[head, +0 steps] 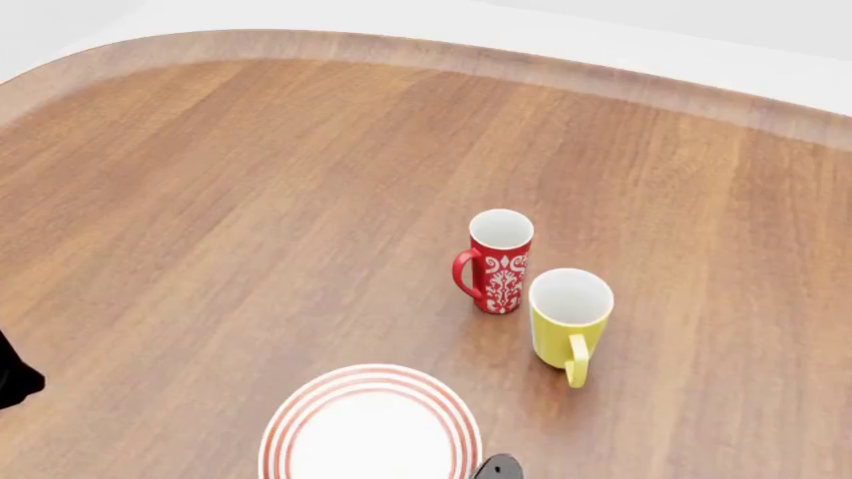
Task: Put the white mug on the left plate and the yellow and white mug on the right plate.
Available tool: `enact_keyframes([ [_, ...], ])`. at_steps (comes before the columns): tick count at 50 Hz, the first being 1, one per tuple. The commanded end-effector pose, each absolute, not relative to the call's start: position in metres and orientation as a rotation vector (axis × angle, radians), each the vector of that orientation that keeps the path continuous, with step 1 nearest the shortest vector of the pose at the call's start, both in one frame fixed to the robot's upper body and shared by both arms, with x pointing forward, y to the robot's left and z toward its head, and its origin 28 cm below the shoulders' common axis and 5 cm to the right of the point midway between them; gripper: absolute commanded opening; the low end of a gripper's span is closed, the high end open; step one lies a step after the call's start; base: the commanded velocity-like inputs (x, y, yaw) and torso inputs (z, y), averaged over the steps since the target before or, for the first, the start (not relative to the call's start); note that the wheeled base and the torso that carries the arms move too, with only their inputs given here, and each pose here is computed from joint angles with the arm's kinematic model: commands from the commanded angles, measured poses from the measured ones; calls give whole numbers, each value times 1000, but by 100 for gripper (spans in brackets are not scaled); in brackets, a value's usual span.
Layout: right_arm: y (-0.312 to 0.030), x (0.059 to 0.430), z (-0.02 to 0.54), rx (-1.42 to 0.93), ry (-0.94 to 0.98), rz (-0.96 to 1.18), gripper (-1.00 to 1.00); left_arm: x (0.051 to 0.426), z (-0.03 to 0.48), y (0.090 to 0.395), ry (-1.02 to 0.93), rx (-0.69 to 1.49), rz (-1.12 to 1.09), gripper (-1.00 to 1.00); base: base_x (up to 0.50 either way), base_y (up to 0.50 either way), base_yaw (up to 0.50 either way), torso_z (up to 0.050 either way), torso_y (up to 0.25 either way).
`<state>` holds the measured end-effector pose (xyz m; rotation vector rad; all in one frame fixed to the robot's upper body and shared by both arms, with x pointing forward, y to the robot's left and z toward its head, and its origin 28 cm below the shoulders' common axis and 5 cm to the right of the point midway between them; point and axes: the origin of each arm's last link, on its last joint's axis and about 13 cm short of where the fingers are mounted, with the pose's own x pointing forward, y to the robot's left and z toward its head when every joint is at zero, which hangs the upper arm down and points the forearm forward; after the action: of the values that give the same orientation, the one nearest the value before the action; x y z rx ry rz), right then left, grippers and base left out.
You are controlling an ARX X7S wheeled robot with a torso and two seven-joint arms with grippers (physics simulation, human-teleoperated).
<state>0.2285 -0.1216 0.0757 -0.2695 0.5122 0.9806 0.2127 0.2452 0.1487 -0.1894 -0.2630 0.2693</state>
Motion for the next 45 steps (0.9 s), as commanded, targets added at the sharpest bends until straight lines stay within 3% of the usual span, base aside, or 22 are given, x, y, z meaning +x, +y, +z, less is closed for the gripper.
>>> enact_keyframes([
  [1, -115, 238, 62, -270, 558, 1019, 100, 210, 149, 246, -262, -187, 272, 100, 0, 0, 0, 0, 0],
  [45, -107, 255, 47, -319, 663, 1050, 100, 209, 153, 246, -266, -203, 283, 100, 0, 0, 0, 0, 0],
])
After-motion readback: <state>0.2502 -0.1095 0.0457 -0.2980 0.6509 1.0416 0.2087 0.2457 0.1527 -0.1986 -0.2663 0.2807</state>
